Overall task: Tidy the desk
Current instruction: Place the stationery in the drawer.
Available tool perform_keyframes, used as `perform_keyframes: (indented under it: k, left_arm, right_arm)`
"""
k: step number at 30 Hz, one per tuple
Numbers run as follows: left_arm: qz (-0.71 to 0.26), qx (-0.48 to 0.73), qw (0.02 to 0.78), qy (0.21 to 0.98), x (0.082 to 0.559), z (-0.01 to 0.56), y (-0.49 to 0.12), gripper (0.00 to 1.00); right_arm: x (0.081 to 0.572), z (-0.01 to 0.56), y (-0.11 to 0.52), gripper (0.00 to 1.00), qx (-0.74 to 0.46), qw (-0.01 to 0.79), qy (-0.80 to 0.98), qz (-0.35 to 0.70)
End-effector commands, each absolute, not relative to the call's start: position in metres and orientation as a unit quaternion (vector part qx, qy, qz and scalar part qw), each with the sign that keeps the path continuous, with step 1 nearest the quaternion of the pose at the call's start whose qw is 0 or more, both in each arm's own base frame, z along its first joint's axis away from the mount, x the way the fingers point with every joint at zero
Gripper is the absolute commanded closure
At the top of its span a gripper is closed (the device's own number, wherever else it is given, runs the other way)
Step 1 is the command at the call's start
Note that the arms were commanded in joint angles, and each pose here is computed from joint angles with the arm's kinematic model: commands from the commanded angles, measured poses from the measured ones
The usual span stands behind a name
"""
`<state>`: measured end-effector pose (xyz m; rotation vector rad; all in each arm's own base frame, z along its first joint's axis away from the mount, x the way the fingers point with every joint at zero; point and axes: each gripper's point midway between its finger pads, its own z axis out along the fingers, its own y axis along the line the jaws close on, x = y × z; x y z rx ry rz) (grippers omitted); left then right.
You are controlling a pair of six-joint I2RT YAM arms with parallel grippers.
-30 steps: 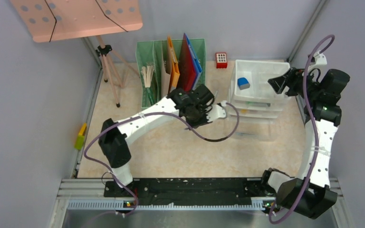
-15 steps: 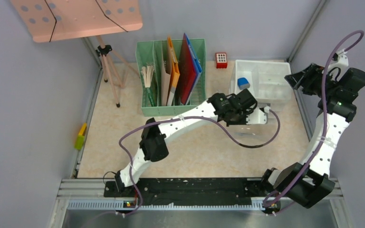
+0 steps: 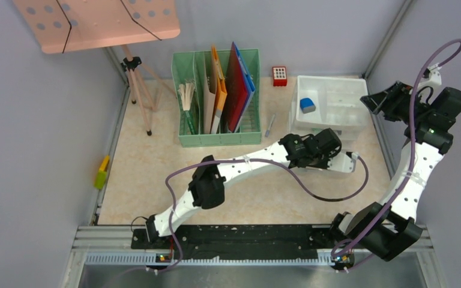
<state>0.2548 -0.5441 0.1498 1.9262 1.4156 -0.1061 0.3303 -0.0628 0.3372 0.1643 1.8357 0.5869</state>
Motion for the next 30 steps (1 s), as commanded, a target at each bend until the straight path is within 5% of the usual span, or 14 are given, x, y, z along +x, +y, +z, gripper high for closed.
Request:
perform_keyframes:
  k: [1,8,20,30]
  left_arm:
    - [-0.055,0.733,0.418,0.533,0.257,0.174,-0.569,1.0]
    - [-0.037,0.74,0.413,0.529,0.265,0.148,-0.575,0.98]
    - [-0.012,0.738,0.426,0.523,0.275,0.147,-0.578,0.53]
    - [-0.044,0.705,0.456,0.541,0.264,0.212,-0.562,0.35]
  right_arm:
    - [0.325,0.353,-0.06,0.32,0.05,0.584,0.772,0.246]
    - [0.322,0.35,-0.058,0.33,0.041,0.581,0.776,0.243]
    - [0.318,0.348,-0.057,0.33,0.038,0.579,0.778,0.243]
    - [0.316,0.361,-0.055,0.33,0.022,0.587,0.774,0.236]
